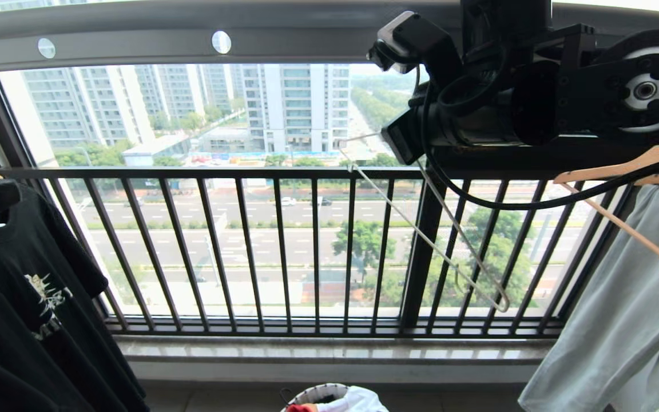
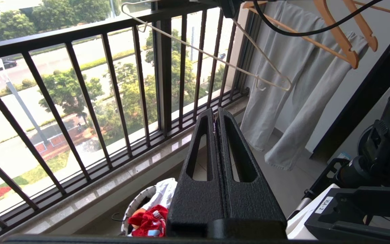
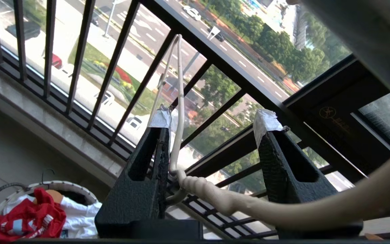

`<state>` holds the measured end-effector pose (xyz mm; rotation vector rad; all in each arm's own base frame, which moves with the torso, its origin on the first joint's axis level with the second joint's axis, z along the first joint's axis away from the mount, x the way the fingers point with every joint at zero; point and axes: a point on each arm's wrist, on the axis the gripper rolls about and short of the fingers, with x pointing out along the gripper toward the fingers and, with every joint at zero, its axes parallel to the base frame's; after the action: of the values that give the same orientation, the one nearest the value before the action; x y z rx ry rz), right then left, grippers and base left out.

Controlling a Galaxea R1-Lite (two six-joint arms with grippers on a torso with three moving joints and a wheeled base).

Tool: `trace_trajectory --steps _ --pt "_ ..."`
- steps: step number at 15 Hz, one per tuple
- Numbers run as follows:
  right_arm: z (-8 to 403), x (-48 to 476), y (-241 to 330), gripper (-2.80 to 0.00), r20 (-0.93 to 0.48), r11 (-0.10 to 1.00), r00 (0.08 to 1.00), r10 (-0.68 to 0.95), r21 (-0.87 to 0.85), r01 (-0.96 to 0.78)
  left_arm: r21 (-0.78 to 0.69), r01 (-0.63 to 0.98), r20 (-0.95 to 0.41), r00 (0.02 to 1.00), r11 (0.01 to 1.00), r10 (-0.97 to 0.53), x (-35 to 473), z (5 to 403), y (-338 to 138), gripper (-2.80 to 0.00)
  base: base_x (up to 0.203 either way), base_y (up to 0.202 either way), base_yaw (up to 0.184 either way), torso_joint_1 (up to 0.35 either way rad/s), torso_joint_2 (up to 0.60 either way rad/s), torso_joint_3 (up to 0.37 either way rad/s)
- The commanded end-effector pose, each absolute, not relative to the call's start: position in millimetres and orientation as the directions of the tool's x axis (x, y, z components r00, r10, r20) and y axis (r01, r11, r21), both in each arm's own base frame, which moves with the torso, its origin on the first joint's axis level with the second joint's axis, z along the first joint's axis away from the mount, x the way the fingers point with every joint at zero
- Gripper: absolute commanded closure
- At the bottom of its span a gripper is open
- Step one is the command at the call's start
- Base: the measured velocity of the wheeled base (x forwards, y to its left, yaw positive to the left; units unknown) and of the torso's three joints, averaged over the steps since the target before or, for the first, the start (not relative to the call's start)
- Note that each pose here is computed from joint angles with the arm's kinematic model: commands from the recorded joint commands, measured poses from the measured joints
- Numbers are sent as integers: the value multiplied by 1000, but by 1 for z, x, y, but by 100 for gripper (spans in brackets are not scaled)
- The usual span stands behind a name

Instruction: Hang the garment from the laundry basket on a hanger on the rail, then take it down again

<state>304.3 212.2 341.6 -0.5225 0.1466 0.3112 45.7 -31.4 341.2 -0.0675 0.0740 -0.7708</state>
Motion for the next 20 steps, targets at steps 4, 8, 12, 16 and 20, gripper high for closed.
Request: trace_trajectory --steps 4,8,12,16,20 --pt "337 280 205 -280 -253 814 935 248 -470 -343 -90 694 -46 714 714 -699 47 341 -32 0 0 0 0 0 0 0" --pt "337 229 186 -280 -282 812 915 289 -433 -390 -96 694 -60 712 714 -700 50 340 -34 0 0 0 0 0 0 0" --pt "336 158 138 -280 -265 803 905 332 -425 -419 -134 754 -141 627 643 -766 65 324 -45 0 0 0 0 0 0 0" --pt "322 96 73 0 -175 832 915 363 -381 -403 -125 779 -216 583 614 -783 70 303 -50 0 0 0 0 0 0 0" --pt "307 41 24 0 8 878 929 371 -331 -347 -108 769 -318 574 630 -755 74 253 -52 0 0 0 0 0 0 0"
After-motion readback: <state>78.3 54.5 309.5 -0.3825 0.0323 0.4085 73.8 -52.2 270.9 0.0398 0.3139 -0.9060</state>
